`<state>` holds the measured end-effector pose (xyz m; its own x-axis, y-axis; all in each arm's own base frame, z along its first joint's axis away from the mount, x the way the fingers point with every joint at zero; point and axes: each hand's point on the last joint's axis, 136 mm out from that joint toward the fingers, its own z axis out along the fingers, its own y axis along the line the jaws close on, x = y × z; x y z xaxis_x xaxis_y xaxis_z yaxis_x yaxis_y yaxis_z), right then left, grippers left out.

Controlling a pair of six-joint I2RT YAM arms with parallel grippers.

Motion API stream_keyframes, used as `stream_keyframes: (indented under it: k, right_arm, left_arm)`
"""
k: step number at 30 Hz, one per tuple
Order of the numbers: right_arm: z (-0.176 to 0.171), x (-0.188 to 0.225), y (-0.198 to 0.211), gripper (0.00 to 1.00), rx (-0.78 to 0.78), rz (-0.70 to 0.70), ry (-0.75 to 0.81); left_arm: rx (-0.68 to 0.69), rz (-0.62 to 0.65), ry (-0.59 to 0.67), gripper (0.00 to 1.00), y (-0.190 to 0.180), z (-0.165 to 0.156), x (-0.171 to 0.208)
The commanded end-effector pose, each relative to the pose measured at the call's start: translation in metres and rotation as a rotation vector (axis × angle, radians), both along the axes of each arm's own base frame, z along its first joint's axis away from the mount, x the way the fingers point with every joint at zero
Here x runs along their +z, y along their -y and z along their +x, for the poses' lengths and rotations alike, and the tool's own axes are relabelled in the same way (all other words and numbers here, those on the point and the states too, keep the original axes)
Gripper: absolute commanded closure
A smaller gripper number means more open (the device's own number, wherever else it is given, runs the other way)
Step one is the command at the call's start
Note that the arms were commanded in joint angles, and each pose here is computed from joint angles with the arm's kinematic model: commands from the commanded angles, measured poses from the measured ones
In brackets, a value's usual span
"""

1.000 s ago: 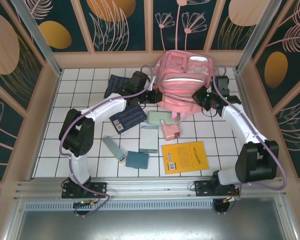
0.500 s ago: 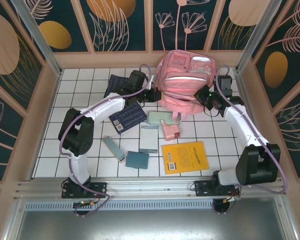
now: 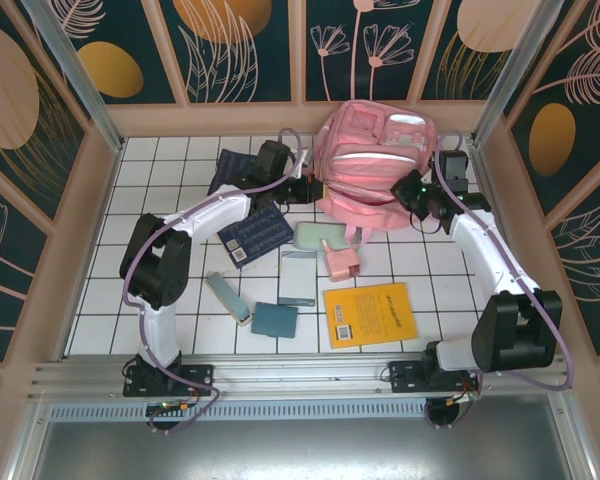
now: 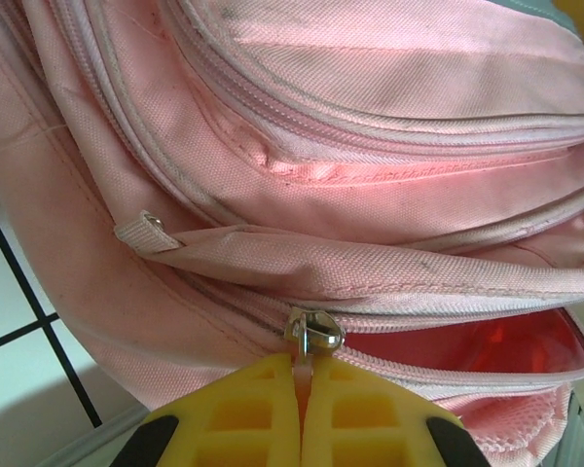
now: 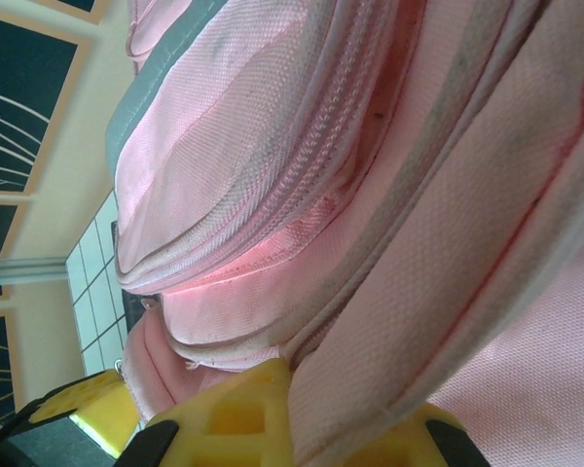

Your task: Pack the student bag

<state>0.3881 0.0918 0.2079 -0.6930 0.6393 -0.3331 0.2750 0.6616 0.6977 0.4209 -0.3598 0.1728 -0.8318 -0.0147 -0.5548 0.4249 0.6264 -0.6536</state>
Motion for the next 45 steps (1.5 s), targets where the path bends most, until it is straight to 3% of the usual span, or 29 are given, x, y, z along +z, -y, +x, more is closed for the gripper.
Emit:
stream_keyframes:
  k: [1, 12, 14, 16, 19, 20, 23, 33, 38, 45]
  right_arm:
    - [0.016, 0.025, 0.006, 1.0, -0.005, 0.015, 0.081]
    - [0.059, 0.05, -0.031, 0.95, 0.096, 0.026, 0.12]
    - [0.063, 0.049, -0.03, 0.84, 0.091, 0.009, 0.115]
    - [0.064, 0.05, -0.02, 0.63, 0.054, -0.038, 0.108]
    - [0.055, 0.062, -0.006, 0.44, 0.002, -0.096, 0.124]
    - [0.051, 0.068, -0.004, 0.42, -0.012, -0.11, 0.132]
    - [0.033, 0.084, -0.001, 0.42, -0.042, -0.096, 0.133]
    - [-0.016, 0.098, -0.066, 0.63, 0.034, 0.125, 0.059]
    - [-0.023, 0.086, -0.111, 0.56, 0.102, 0.204, 0.004]
    - [-0.021, 0.057, -0.135, 0.48, 0.117, 0.264, -0.073]
  left_arm:
    - [0.134, -0.046, 0.083, 1.0, -0.036, 0.019, 0.039]
    - [0.056, -0.147, 0.181, 1.0, -0.017, -0.052, 0.109]
    - [0.047, -0.151, 0.185, 1.0, -0.013, -0.054, 0.112]
    - [0.049, -0.141, 0.177, 1.0, -0.011, -0.051, 0.107]
    - [0.046, -0.129, 0.162, 1.0, -0.006, -0.045, 0.099]
    - [0.044, -0.131, 0.16, 1.0, -0.005, -0.044, 0.099]
    - [0.043, -0.125, 0.165, 1.0, -0.001, -0.038, 0.098]
    - [0.026, -0.119, 0.139, 1.0, 0.007, -0.034, 0.086]
    - [0.027, -0.12, 0.146, 1.0, 0.006, -0.035, 0.089]
    - [0.027, -0.124, 0.15, 1.0, 0.006, -0.036, 0.093]
